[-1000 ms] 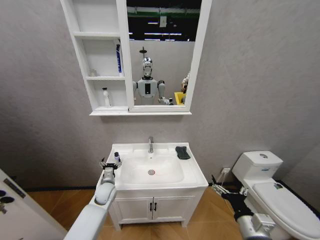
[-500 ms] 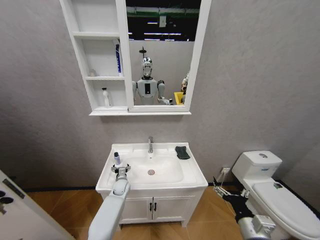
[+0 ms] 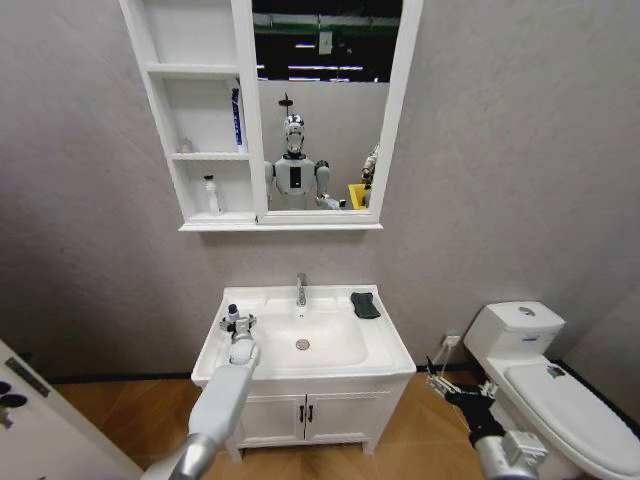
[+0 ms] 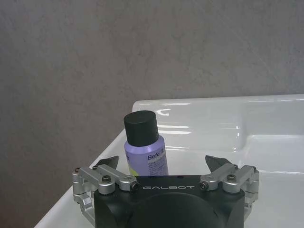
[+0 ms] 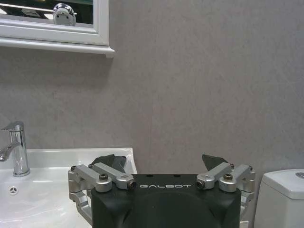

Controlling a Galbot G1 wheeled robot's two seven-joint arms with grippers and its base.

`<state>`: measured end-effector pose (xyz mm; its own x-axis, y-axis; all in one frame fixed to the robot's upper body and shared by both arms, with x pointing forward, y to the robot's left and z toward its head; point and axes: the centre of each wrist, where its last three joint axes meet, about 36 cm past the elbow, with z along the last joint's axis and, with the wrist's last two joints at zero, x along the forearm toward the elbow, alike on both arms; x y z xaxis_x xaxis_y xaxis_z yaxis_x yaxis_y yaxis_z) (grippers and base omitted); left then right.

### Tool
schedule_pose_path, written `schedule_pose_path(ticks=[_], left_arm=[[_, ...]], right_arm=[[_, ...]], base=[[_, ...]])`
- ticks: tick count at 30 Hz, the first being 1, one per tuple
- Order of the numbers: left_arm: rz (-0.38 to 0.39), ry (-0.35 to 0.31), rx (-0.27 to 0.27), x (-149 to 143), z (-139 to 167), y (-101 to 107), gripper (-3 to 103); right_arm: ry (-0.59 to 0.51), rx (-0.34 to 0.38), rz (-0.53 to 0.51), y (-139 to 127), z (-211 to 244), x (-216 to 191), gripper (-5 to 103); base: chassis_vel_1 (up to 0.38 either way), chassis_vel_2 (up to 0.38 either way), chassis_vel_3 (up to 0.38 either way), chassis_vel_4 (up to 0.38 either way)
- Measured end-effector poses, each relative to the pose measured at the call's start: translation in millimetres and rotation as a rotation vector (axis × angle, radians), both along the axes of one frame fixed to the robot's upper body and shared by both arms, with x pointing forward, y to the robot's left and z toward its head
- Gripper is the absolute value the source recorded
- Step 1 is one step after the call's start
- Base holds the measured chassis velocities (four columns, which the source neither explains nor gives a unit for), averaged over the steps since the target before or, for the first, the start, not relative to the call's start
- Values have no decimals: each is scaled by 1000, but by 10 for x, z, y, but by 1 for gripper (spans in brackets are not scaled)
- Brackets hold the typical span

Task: Move facial cleanser and shampoo from washbasin to cabinet, then wipe washbasin with towel.

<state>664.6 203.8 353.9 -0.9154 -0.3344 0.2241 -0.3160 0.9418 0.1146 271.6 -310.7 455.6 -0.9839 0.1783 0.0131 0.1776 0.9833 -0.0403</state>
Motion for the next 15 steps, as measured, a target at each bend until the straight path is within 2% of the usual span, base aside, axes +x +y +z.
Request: schedule_pose_path(ticks=[2,3,5,6,12,13,15], left_arm=[[-9,-24,-10,18,-32,35,97],[-15,-53,-30,32,-69,71,98],[-18,-65,-40,35,-84,95,100],[-24,-82,-61,36,-111,164,100],[-27,-101,-100,41,-175,294,100],[-26,-104,-109,48,-184,328,103],[-36,-110,-115,46,-190,399,94]], right_arm=[[3,-1,-1,-6,-6,-5,100],[5,-1,-2,-8,-12,-10,100],[6,-1,-2,-8,-14,-11,100],[6,-1,-2,-6,-16,-12,100],[6,-2,1,8,-18,-7,100],[7,-2,2,10,-19,-7,100],[7,-4,2,10,-20,-7,100]], base=[[0,0,0,0],[0,0,0,0],[0,0,0,0],[0,0,0,0],[0,0,0,0],[0,0,0,0],[0,0,0,0]])
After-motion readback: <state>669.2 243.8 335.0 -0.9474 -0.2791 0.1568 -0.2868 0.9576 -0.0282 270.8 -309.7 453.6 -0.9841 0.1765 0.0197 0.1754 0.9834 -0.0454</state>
